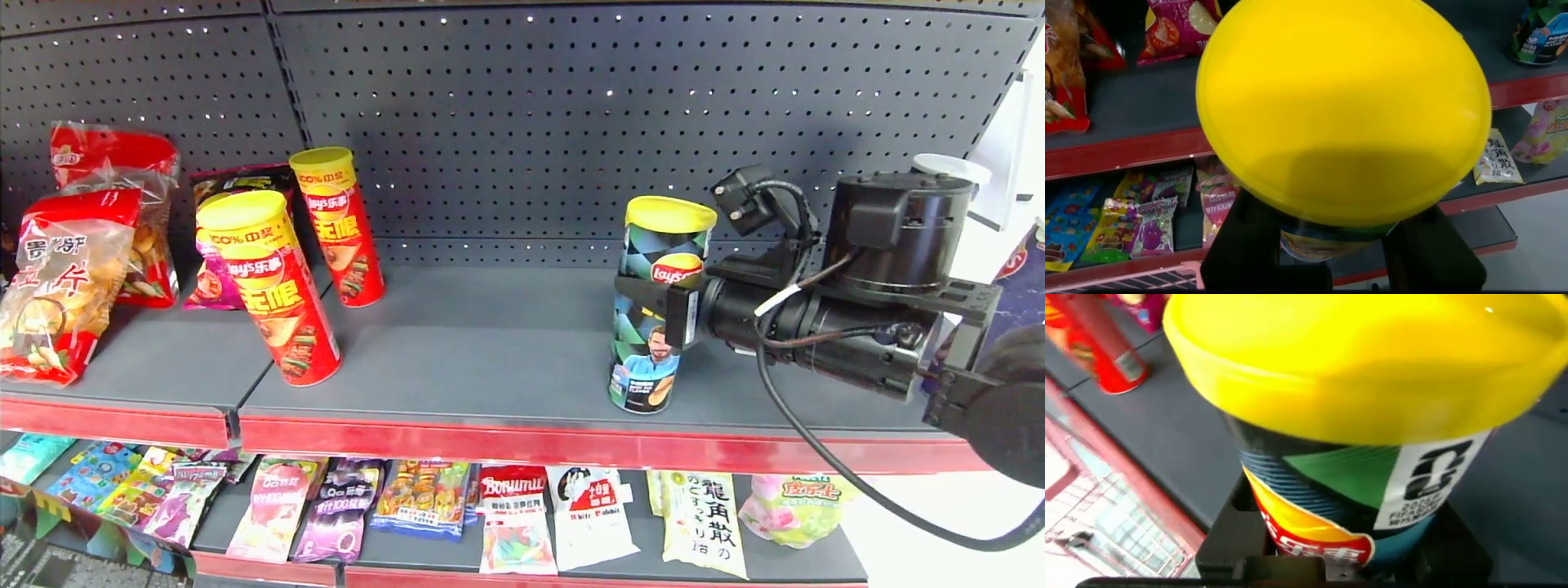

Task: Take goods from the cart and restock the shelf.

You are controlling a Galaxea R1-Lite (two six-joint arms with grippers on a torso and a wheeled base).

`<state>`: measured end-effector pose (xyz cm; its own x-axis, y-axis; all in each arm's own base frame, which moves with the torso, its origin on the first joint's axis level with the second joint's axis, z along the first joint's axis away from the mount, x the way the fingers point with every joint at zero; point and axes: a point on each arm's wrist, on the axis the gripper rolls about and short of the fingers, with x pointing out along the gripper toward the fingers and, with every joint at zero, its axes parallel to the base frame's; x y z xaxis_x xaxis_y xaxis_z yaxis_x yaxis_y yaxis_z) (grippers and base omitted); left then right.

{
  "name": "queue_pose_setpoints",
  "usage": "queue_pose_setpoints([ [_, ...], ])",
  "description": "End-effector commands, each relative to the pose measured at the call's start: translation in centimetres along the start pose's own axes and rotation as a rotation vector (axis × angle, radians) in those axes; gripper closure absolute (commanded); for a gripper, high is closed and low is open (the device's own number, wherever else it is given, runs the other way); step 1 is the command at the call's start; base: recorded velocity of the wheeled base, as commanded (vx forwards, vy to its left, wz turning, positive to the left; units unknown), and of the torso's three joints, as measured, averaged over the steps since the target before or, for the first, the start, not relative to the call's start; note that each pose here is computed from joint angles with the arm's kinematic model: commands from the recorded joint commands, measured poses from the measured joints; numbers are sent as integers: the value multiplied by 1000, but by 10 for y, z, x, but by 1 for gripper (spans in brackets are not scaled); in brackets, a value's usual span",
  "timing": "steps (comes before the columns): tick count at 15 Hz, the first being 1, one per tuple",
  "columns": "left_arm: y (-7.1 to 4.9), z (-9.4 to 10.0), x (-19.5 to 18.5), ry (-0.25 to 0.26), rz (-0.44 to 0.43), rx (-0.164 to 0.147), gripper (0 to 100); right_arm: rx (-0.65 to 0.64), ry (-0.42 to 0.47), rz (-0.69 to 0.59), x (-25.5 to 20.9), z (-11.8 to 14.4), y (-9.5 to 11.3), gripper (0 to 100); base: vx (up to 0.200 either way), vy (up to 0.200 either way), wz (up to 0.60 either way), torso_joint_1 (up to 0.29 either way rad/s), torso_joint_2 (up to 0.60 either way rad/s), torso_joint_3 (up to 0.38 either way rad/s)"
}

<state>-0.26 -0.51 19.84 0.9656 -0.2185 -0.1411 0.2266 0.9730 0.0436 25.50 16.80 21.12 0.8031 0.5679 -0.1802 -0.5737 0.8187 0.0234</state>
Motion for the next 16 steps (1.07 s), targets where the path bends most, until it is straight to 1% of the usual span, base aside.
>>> queue_pose_setpoints([
  [1,-1,-1,-3,-15,-1,3,100,-4,3,20,-9,-2,6,100,0,0,0,0,0,0],
  [4,-1,-1,-3,-13,-3,3,100,-2,2,38,-12,-3,12,100,0,0,0,0,0,0],
  [6,-1,-1,-3,-12,-3,3,100,4,26,64,-16,-10,21,100,0,0,0,0,0,0],
  [8,-1,-1,-3,-15,-6,3,100,28,5,80,-14,-8,26,100,0,0,0,0,0,0],
  [16,-1,-2,-2,-5,-6,1,100,20,17,47,-10,-12,23,100,0,0,0,0,0,0],
])
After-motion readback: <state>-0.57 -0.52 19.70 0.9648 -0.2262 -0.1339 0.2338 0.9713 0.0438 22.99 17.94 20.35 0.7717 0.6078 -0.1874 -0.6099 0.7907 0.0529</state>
